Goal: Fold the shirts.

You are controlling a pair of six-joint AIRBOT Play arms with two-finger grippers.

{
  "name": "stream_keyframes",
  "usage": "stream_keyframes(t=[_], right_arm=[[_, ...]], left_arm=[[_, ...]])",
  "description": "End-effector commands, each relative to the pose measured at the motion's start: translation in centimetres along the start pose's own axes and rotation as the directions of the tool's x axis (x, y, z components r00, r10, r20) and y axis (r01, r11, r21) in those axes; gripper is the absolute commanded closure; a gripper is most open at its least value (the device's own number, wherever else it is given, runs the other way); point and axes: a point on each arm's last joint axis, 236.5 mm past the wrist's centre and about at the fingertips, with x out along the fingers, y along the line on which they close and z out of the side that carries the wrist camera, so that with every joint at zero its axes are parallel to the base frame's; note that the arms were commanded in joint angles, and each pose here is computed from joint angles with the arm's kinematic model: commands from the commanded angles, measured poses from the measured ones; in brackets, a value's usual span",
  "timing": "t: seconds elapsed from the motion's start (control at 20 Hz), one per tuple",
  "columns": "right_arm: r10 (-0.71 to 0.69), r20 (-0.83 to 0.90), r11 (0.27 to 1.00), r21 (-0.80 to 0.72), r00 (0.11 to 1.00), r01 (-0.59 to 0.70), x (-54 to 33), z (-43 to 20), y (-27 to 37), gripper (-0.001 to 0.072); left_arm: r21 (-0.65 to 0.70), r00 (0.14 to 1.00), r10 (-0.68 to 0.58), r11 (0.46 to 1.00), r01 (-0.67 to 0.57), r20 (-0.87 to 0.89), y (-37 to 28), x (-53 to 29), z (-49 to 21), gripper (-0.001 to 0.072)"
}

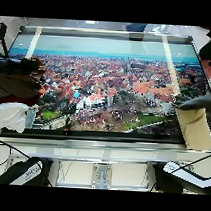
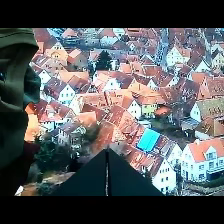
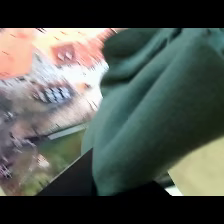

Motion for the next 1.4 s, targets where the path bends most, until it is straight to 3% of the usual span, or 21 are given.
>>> stream_keyframes(t=[0.0,0.15,0.2,0.3,0.35,0.5,0.55,0.6,0.65,0.7,0.75,0.95,1.35], right_arm=[[-0.119,-0.164,0.987,0.092,0.979,0.135,4.4,-8.6,-6.5,0.0691],[-0.177,-0.255,0.952,0.203,0.951,0.231,8.8,-15.5,-10.7,0.0686],[-0.173,-0.259,0.935,0.260,0.950,0.241,8.9,-16.5,-11.4,0.0599],[-0.171,-0.232,0.912,0.329,0.957,0.243,6.9,-16.2,-12.0,0.0197],[-0.189,-0.189,0.906,0.346,0.964,0.245,5.1,-15.1,-12.1,0.0119],[-0.202,0.094,0.934,0.318,0.975,0.162,-2.5,-8.5,-8.9,0.0122],[-0.123,0.224,0.955,0.291,0.967,0.054,-4.8,-6.0,-5.8,0.0135],[0.012,0.365,0.968,0.231,0.931,-0.102,-7.2,-3.5,-1.4,0.0200],[0.149,0.457,0.965,0.126,0.877,-0.229,-9.3,-1.9,2.9,0.0354],[0.293,0.497,0.948,-0.040,0.817,-0.316,-10.8,-1.2,7.4,0.0642],[0.399,0.477,0.916,-0.176,0.783,-0.360,-11.4,-1.6,10.9,0.0690],[0.549,0.231,0.799,-0.426,0.803,-0.424,-8.4,-5.7,19.1,0.0691],[0.573,-0.102,0.628,-0.582,0.813,-0.516,-3.9,-12.5,26.4,0.0690]], left_arm=[[0.005,1.000,-0.011,1.000,0.011,-0.001,-0.5,0.0,0.0,0.0699],[-0.007,0.999,-0.038,0.999,0.038,0.001,-1.3,0.0,0.0,0.0699],[-0.009,0.999,-0.043,0.999,0.043,0.002,-1.4,0.0,0.0,0.0699],[-0.013,0.999,-0.048,0.999,0.048,0.003,-1.5,0.0,0.1,0.0699],[-0.012,0.999,-0.048,0.999,0.048,0.003,-1.5,0.0,0.1,0.0699],[-0.013,0.999,-0.049,0.999,0.049,0.000,-1.5,0.1,0.0,0.0699],[-0.013,0.999,-0.049,0.999,0.049,-0.002,-1.5,0.2,0.0,0.0699],[-0.014,0.999,-0.049,0.999,0.049,-0.005,-1.5,0.3,-0.1,0.0699],[-0.015,0.999,-0.049,0.999,0.049,-0.010,-1.4,0.5,-0.2,0.0699],[-0.016,0.999,-0.049,0.999,0.048,-0.017,-1.4,0.8,-0.3,0.0699],[-0.018,0.998,-0.049,0.999,0.049,-0.024,-1.4,1.1,-0.4,0.0699],[-0.025,0.993,-0.054,0.998,0.052,-0.101,-1.3,2.4,-2.1,0.0699],[-0.027,0.986,-0.058,0.998,0.055,-0.153,-1.3,2.8,-3.2,0.0699]])
